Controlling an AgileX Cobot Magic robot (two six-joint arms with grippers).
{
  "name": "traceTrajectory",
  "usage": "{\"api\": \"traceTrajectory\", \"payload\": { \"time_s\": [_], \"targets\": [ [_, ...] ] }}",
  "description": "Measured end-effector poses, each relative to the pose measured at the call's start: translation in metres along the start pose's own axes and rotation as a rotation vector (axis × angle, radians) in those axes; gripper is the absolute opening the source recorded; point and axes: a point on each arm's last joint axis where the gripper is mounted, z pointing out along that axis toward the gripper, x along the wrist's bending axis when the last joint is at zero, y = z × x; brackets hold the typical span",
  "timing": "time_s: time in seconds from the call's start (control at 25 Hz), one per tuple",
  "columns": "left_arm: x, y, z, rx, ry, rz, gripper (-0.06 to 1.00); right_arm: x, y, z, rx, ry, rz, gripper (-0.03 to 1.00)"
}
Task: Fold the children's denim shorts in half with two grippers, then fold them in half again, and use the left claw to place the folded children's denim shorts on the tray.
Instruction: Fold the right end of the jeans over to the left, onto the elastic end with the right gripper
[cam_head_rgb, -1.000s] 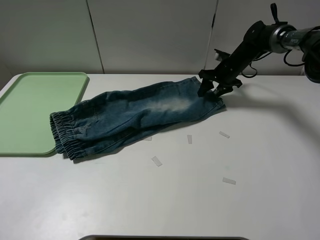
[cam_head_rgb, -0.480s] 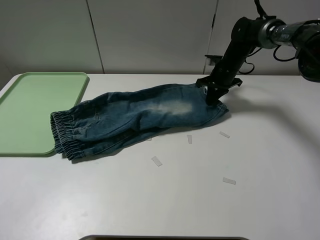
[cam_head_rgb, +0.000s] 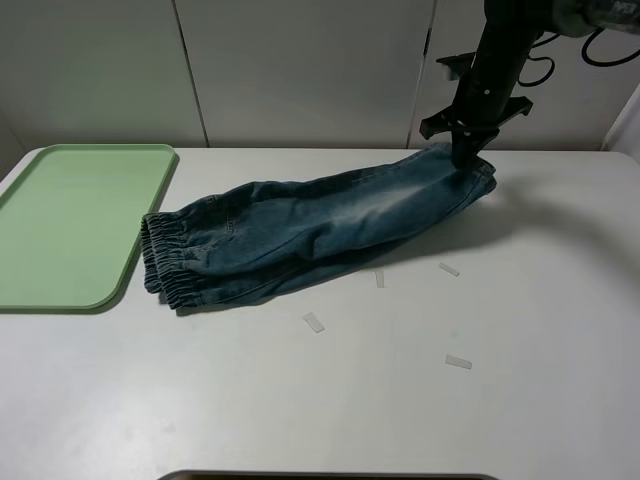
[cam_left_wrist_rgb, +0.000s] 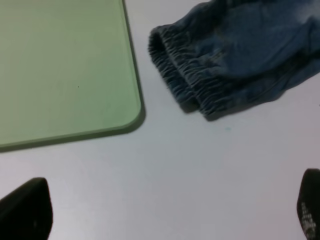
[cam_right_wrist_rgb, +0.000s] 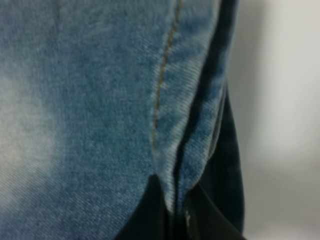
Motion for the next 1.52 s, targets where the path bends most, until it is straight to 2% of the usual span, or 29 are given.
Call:
{"api": "traceTrajectory", "payload": {
  "time_s": [0.16, 0.28, 0.36, 0.44, 0.52, 0.64, 0.72, 0.88, 1.28, 1.32, 1.4, 1.52],
  "targets": [
    [0.000, 0.000, 0.000, 0.000, 0.000, 0.000, 0.98, 0.002, 0.001, -0.019, -0.030, -0.064, 0.025, -0.01],
    [0.000, 0.000, 0.000, 0.000, 0.000, 0.000, 0.98, 0.019, 0.003, -0.030, -0.054, -0.078, 0.013, -0.01],
    [0.000, 0.000, 0.000, 0.000, 0.000, 0.000, 0.98, 0.037, 0.004, -0.036, -0.067, -0.080, -0.012, -0.01],
    [0.000, 0.000, 0.000, 0.000, 0.000, 0.000, 0.98, 0.065, 0.005, -0.040, -0.080, -0.076, -0.050, -0.01],
    [0.000, 0.000, 0.000, 0.000, 0.000, 0.000, 0.98, 0.074, 0.005, -0.041, -0.082, -0.072, -0.059, -0.01],
    [0.000, 0.000, 0.000, 0.000, 0.000, 0.000, 0.98, 0.111, 0.004, -0.042, -0.086, -0.056, -0.122, -0.01],
    [0.000, 0.000, 0.000, 0.000, 0.000, 0.000, 0.98, 0.156, -0.002, -0.043, -0.087, -0.003, -0.188, -0.01],
    [0.000, 0.000, 0.000, 0.001, 0.003, 0.002, 0.98, 0.199, -0.011, -0.046, -0.075, 0.124, -0.219, -0.01],
    [0.001, 0.000, 0.000, 0.002, 0.013, 0.007, 0.98, 0.259, -0.025, -0.036, -0.050, 0.343, -0.249, -0.01],
    [0.001, 0.000, 0.000, 0.002, 0.013, 0.007, 0.98, 0.259, -0.025, -0.036, -0.050, 0.343, -0.249, -0.01],
    [0.001, 0.000, 0.000, 0.002, 0.013, 0.007, 0.98, 0.276, -0.025, -0.032, -0.082, 0.413, -0.249, -0.01],
    [0.001, 0.000, 0.000, 0.002, 0.013, 0.007, 0.98, 0.285, -0.025, -0.030, -0.114, 0.438, -0.244, -0.01]
  ]
}}
